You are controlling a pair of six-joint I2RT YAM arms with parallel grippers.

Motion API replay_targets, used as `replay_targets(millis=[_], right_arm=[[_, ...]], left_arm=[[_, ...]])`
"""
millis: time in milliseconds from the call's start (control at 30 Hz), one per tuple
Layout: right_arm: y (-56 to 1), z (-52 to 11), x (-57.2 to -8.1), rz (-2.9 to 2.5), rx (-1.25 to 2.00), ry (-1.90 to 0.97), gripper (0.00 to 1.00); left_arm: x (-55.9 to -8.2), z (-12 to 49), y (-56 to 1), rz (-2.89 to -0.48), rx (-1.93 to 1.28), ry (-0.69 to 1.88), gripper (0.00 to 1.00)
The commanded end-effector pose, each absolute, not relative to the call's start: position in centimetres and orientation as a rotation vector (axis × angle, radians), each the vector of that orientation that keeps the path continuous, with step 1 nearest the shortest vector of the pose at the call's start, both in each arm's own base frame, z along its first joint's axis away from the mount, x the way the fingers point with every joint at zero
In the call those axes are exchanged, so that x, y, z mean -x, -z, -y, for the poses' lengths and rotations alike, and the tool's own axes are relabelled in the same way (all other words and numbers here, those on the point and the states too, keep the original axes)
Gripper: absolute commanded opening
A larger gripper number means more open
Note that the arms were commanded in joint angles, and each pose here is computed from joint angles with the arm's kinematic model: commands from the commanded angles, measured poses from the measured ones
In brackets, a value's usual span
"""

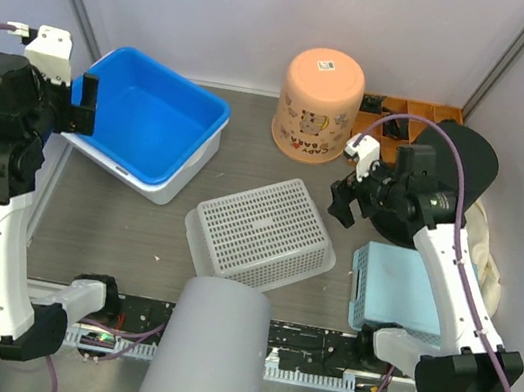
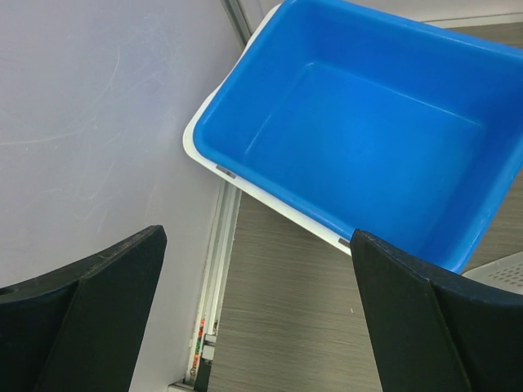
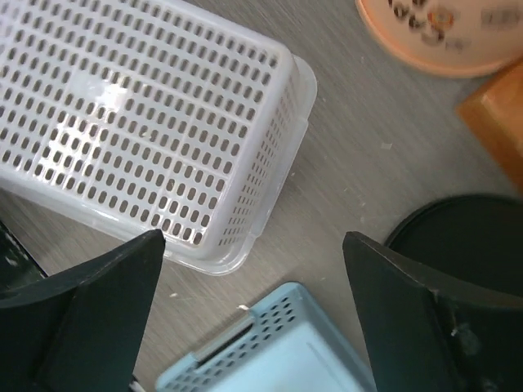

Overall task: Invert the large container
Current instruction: Turn the container upside down at the center of the board.

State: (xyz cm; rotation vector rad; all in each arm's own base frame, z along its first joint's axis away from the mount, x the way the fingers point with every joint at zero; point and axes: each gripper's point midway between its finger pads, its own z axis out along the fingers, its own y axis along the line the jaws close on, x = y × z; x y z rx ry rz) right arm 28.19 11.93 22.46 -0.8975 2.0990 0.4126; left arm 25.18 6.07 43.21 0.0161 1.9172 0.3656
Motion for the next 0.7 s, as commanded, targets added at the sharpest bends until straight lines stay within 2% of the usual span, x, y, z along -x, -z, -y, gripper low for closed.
replay_targets(millis=[0, 100, 267, 467, 667], right_arm=[[-27.7, -15.1, -26.3, -1.822, 1.351, -0.388, 1.00], [-30.3, -20.1, -28.0, -1.755, 1.450, -0.192, 1.00], [-32.3, -29.6, -28.8, -1.561, 1.573, -0.410, 1.00], [-26.9, -39.6, -22.5, -1.248, 1.939, -0.514, 1.00], [-19.9, -44.4, -16.3, -1.136, 2.191, -0.597, 1.00]], left_arm=[[-25.6, -5.6, -42.8, -1.925, -0.037, -0.335, 0.98], [-25.6, -4.2, -40.8, -2.019, -0.123, -0.246, 0.98], [-24.0, -0.9, -36.9, -2.192, -0.224, 0.024, 0.98], [-21.0, -2.2, -35.6, -2.211, -0.144, -0.036, 0.98], [-18.8, -2.1, -35.1, -2.185, -0.040, 0.066, 0.98]])
